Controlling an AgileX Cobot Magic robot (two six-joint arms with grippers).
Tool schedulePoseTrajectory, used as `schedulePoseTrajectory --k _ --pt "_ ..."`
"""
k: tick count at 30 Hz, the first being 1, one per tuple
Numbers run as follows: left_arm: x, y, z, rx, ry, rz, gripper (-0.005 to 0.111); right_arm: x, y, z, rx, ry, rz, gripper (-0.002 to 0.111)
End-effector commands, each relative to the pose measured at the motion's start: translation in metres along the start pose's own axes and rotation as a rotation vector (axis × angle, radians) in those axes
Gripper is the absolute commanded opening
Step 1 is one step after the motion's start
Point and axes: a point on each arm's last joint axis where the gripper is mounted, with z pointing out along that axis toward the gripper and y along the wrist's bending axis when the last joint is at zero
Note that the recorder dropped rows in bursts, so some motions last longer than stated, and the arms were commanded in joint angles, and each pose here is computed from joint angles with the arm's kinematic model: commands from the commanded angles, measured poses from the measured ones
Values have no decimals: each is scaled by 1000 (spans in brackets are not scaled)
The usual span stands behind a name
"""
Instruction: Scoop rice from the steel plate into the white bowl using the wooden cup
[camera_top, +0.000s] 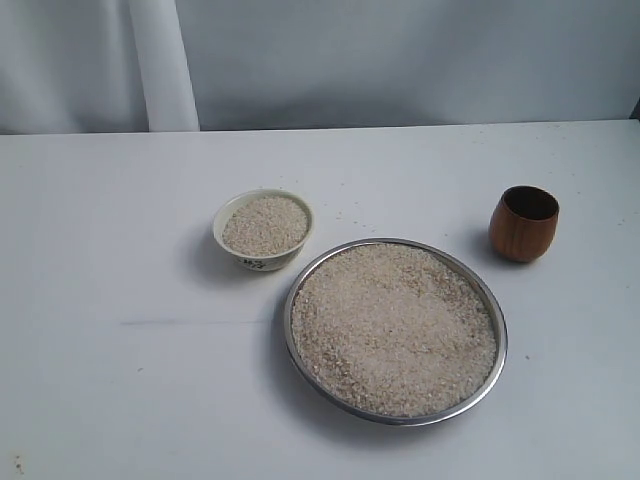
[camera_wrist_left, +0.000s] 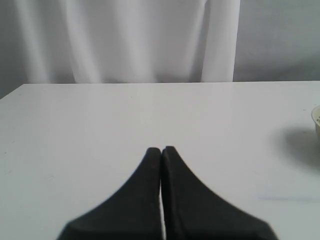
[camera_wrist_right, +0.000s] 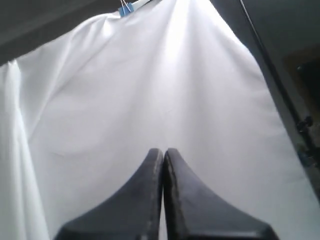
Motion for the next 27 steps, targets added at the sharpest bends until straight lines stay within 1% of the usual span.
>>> schedulePoseTrajectory --k 1,3,6,10,13,16,22,27 --pt "0 0 0 2 -7 -3 0 3 6 -1 -66 21 26 0" --pt "0 0 0 2 -7 -3 0 5 9 -1 -96 49 -51 0" --pt "0 0 0 2 -7 -3 0 7 8 -1 -90 71 -44 0" --pt "0 0 0 2 -7 -3 0 -3 11 11 -78 91 -44 0" --pt "0 0 0 2 -7 -3 0 -10 14 31 -64 135 -45 0" --pt "0 0 0 2 -7 -3 0 -12 16 57 -53 215 -75 0" --pt "0 0 0 2 -7 -3 0 1 14 111 -65 416 -179 0" --pt "0 0 0 2 -7 -3 0 15 13 143 -117 536 -259 0"
